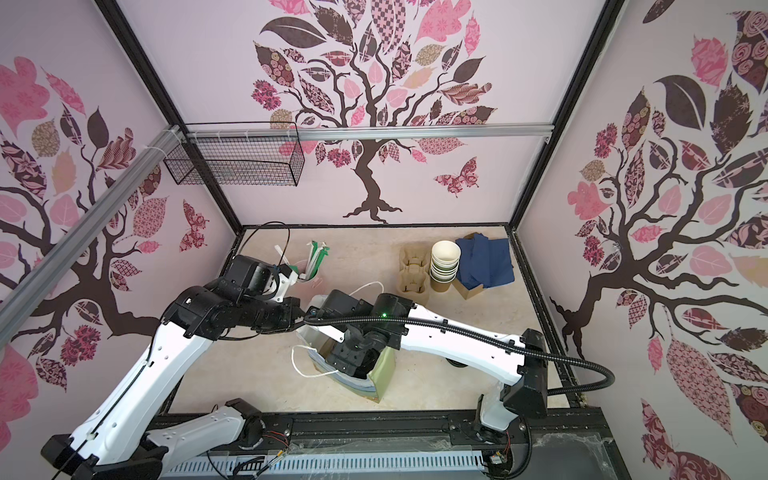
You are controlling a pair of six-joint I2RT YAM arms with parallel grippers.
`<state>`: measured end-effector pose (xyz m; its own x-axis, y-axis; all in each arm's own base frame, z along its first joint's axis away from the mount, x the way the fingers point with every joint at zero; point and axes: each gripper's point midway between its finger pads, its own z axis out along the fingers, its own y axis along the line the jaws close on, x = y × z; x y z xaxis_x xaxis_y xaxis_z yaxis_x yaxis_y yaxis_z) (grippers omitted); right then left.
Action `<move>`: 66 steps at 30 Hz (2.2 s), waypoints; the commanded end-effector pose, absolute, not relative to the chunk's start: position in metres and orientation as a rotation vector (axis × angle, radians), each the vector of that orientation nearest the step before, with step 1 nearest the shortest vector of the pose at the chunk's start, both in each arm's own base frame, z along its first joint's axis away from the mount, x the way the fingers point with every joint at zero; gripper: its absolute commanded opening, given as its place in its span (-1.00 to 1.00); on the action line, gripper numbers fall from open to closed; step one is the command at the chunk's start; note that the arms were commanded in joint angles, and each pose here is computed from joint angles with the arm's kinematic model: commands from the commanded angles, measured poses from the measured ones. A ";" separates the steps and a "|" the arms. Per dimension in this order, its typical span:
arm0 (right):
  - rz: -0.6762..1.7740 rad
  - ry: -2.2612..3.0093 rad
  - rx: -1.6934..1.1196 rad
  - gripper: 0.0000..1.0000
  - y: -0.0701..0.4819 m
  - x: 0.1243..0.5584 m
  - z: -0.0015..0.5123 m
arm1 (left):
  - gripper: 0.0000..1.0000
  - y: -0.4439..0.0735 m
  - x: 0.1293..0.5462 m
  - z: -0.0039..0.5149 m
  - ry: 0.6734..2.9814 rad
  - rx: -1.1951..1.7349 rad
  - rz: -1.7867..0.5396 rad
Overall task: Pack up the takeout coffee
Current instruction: 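Open the right gripper and lift it out of the bag, then release the bag rim with the left gripper and draw both grippers back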
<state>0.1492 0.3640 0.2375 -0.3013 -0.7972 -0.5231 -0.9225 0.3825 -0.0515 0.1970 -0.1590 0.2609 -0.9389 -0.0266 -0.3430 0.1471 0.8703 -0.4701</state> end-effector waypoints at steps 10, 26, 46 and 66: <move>0.656 1.978 -0.788 0.85 0.324 0.169 0.388 | -1.00 -0.158 0.197 0.269 2.665 0.110 -0.719; 0.475 2.288 -0.133 0.70 0.210 0.212 0.332 | -1.00 -0.159 0.215 0.268 2.587 0.191 -0.659; 0.529 2.442 -0.569 0.49 0.260 0.195 0.304 | 0.28 -0.133 0.246 0.325 2.401 0.066 -0.470; 0.478 2.445 -0.710 -0.19 0.287 0.209 0.281 | 0.50 -0.128 0.175 0.304 2.523 -0.489 -0.847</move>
<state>0.2035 0.2838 0.2805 -0.7253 -0.3775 -0.5757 -0.5692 0.7992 0.1930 0.1687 -0.1136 0.3042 -0.8411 -0.4116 -0.3510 -0.1600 0.8090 -0.5656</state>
